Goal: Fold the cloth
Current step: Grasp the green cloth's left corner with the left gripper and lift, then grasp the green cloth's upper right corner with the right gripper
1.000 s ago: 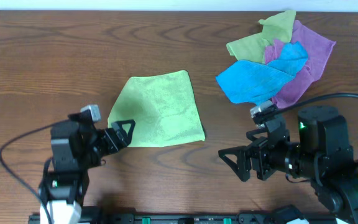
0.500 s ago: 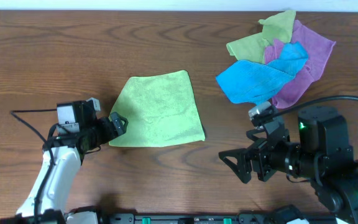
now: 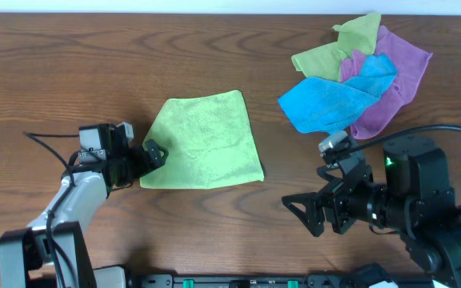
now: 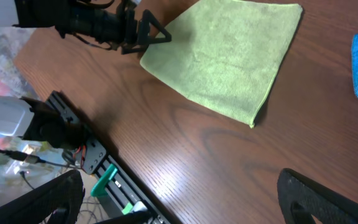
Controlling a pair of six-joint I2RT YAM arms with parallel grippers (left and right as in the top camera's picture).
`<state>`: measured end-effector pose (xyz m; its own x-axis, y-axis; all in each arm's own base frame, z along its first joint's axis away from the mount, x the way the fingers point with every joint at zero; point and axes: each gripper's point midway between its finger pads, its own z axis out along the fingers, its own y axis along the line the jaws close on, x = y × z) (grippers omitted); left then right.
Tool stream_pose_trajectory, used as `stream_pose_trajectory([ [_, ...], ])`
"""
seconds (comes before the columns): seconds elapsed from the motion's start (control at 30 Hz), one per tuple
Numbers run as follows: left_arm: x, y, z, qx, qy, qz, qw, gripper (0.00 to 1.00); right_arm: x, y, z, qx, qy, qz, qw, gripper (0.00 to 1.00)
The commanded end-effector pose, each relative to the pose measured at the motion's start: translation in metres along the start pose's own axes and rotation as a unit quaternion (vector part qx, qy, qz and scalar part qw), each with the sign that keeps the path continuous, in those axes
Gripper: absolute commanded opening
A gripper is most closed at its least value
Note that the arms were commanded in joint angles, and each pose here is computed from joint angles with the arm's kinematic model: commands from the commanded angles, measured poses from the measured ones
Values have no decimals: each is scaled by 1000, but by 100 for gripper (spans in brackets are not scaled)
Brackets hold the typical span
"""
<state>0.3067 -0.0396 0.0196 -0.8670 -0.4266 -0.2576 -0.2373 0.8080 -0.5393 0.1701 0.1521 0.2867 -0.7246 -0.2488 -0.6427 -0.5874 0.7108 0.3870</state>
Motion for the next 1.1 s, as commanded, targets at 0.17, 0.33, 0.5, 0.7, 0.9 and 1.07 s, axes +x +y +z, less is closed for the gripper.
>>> stream_pose_trajectory([
  [0.17,-12,-3,25,41,-9,-30,999,96,-3,3,-2,-3,-4,-17,1000,99],
  [0.33,-22,-20,42,116,-9,-50,992,96,-3,3,-2,-3,-4,-21,1000,99],
  [0.5,-31,-50,41,206,4,-28,978,96,-4,3,-2,-3,-6,-30,1000,99],
  [0.7,-59,-116,0,356,8,65,932,100,-4,0,4,-3,6,-23,1000,99],
  [0.9,-76,-171,-43,426,-11,159,891,94,-4,-6,15,-3,27,-11,1000,99],
  [1.07,-79,-192,-58,425,-37,200,882,87,-3,-8,19,-6,36,-5,999,99],
])
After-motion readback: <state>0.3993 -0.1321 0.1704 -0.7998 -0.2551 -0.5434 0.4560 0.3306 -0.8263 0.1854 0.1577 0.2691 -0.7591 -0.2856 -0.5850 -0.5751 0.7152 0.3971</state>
